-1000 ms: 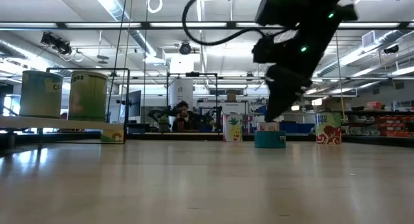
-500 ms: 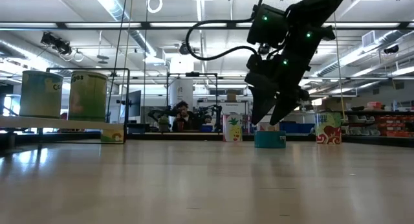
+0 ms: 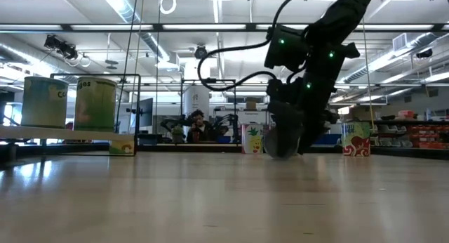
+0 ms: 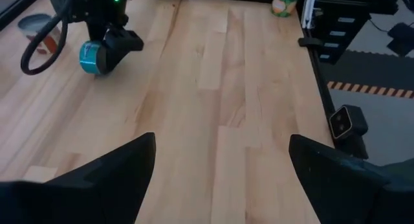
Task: Pick and place cans onto a shelf
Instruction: Put the canned tuna on the shelf
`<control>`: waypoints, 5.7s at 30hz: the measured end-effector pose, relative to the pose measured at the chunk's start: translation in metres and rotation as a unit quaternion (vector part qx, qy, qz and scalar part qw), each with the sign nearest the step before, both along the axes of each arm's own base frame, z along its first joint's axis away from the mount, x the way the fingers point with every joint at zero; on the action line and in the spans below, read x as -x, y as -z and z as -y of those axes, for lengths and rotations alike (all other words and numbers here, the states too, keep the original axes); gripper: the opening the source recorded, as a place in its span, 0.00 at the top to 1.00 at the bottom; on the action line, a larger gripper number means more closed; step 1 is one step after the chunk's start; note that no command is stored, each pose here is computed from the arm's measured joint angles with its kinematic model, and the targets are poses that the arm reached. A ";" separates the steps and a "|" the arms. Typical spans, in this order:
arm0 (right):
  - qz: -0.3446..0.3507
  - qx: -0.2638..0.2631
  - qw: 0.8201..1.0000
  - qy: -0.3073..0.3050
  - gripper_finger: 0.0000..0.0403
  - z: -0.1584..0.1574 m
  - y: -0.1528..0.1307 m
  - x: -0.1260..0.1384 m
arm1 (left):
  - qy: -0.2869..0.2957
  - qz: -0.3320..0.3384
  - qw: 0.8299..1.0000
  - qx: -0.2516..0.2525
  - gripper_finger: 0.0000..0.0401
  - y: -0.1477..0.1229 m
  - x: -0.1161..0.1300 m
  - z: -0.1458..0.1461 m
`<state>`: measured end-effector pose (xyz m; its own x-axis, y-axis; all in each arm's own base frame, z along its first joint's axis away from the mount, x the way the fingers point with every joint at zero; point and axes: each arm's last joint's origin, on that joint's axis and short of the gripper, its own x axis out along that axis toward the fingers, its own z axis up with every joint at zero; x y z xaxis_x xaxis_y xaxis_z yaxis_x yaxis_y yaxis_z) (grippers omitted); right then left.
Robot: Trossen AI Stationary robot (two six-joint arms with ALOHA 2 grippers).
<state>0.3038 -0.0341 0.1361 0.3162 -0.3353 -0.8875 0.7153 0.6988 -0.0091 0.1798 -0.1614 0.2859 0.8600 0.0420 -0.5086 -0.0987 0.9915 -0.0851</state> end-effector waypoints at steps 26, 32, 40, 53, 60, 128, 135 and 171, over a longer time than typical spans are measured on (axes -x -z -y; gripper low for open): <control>0.119 0.108 0.979 -0.124 0.26 -0.030 0.002 -0.037 | 0.005 -0.011 0.999 -0.034 0.10 0.003 0.006 0.001; 0.166 0.130 0.966 -0.151 0.61 -0.036 -0.006 -0.045 | -0.013 0.000 0.999 -0.051 0.10 0.003 0.007 0.001; 0.195 0.146 0.954 -0.173 0.97 -0.042 -0.015 -0.049 | -0.023 0.007 0.999 -0.029 0.10 0.002 0.010 0.003; 0.149 0.114 0.949 -0.255 0.51 -0.047 -0.077 -0.079 | -0.019 0.014 1.000 -0.021 0.10 0.002 0.016 0.009; 0.054 0.086 0.986 -0.129 0.19 -0.055 -0.058 -0.057 | -0.032 0.014 0.999 -0.006 0.10 0.003 0.016 0.008; 0.048 0.354 0.779 -0.515 0.28 -0.226 0.011 -0.136 | -0.035 -0.021 0.999 -0.010 0.10 0.033 -0.019 0.023; 0.064 0.317 0.795 -0.514 0.12 -0.241 -0.036 -0.111 | -0.064 -0.042 0.997 -0.031 0.10 0.051 -0.037 0.018; 0.114 0.192 0.925 -0.307 0.11 -0.208 -0.043 0.013 | -0.006 -0.169 0.984 0.051 0.10 0.140 -0.084 -0.040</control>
